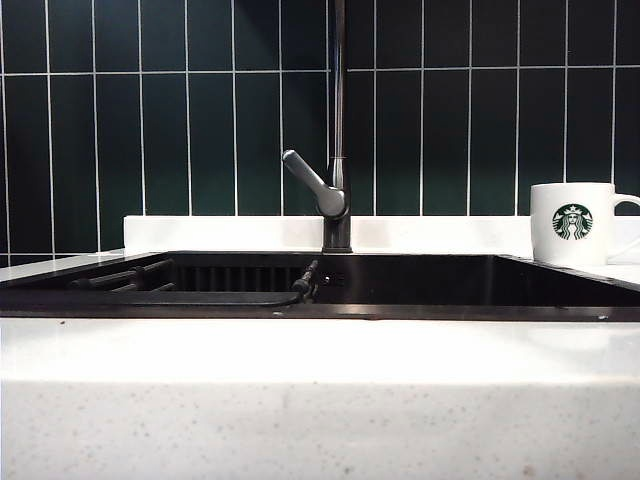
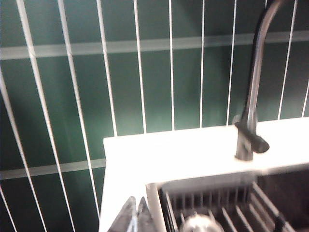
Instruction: Pick up the mug next to the sink, go to the faucet to get some water, pour the water into the sink, and finally put the mug back to its place.
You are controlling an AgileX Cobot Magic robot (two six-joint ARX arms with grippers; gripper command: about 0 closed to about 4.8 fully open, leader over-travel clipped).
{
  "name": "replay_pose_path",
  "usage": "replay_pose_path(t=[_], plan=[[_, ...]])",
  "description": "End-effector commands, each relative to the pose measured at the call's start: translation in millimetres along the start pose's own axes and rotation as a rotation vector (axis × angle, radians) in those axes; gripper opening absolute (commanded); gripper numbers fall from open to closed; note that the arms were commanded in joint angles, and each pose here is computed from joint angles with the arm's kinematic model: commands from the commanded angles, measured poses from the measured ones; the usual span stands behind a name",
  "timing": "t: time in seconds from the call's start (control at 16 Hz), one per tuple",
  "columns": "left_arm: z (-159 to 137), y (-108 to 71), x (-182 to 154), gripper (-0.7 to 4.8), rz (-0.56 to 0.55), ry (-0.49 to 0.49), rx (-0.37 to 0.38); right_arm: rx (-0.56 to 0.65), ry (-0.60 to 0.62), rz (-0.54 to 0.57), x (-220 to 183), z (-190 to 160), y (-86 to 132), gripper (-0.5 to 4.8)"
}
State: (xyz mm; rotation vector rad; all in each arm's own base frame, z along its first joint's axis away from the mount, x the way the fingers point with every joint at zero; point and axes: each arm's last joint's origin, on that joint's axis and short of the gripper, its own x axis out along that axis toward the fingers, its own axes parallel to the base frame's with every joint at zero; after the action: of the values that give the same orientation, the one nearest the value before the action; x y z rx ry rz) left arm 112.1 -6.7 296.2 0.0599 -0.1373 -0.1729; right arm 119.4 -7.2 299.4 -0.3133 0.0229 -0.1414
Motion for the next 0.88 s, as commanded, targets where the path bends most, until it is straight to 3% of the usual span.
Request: replay_pose_path(t=[0.06,0.19,0.25,0.38,0.5,0.69,0.81,0.88], plan=[[5,3.1,26,-0.04,-0.041,-0.035,-0.045,-0.040,0.041,0.003,28,-4,4,-0.01],[3,4.3,39,-0.04,-0.069,-0.056,-0.045,0.071,0.073,-0.042,39,-8,5,-0.01],[-5,6.3,55,-0.04,-0.073,-0.038,-0.077,0.155,0.099,-0.121,47,-11,4,-0.01],[-23,7.5,76,-0.04,-0.117,0.032,-0.123,0.225,0.145,-0.152,58,-20,1,0.26],[-38,9.2,93,-0.03,-0.127,0.056,-0.127,0.266,0.177,-0.149,68,-28,0,1.42],[-54,11.6,114,0.19,-0.128,0.070,-0.126,0.267,0.217,-0.097,89,-42,6,1.51],[-59,13.4,127,0.35,-0.128,0.099,-0.122,0.266,0.233,-0.075,106,-53,11,1.90],[-60,14.7,136,0.36,-0.133,0.109,-0.083,0.266,0.238,-0.069,119,-63,15,1.90]])
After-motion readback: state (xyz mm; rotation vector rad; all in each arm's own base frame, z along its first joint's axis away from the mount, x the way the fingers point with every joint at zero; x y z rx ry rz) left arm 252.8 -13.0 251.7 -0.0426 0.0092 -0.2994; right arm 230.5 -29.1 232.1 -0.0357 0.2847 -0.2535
